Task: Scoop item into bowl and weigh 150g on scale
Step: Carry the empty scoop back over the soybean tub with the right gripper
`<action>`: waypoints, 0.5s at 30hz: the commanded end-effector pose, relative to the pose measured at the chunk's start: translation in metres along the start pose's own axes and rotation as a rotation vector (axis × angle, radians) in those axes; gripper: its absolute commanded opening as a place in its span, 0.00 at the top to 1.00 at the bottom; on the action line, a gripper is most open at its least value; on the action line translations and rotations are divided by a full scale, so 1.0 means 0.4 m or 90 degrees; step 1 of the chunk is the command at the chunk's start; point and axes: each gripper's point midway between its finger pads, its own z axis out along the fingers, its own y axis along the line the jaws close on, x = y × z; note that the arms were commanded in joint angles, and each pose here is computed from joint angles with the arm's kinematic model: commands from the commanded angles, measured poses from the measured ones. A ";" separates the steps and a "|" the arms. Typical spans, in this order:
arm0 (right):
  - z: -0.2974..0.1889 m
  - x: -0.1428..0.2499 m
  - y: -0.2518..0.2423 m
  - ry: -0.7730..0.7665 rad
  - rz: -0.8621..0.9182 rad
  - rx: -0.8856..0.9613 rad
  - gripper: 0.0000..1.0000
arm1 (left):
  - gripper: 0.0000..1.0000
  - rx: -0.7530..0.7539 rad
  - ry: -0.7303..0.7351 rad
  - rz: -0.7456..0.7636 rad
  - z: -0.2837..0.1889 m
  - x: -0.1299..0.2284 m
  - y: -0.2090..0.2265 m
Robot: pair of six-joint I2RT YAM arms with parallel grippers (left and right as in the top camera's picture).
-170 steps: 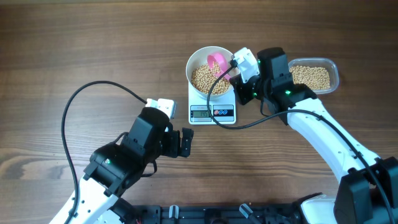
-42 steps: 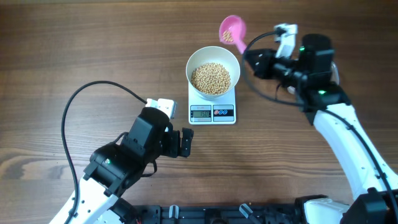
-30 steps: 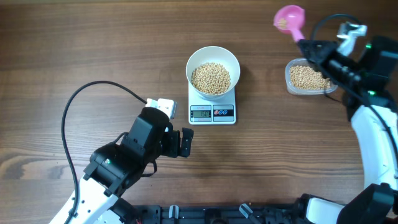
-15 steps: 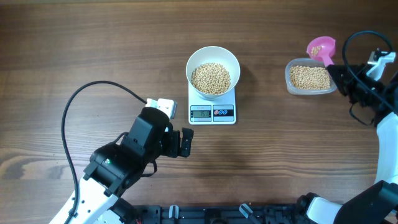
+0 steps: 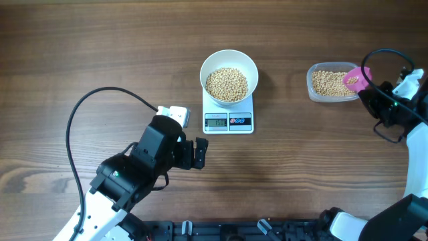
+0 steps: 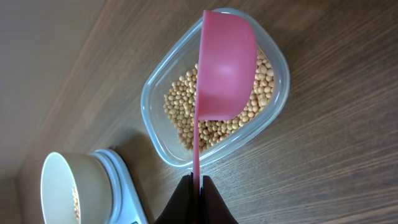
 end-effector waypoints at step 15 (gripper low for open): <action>0.083 0.073 -0.005 0.069 0.104 0.045 0.96 | 0.00 -0.005 -0.012 0.009 -0.006 -0.015 -0.001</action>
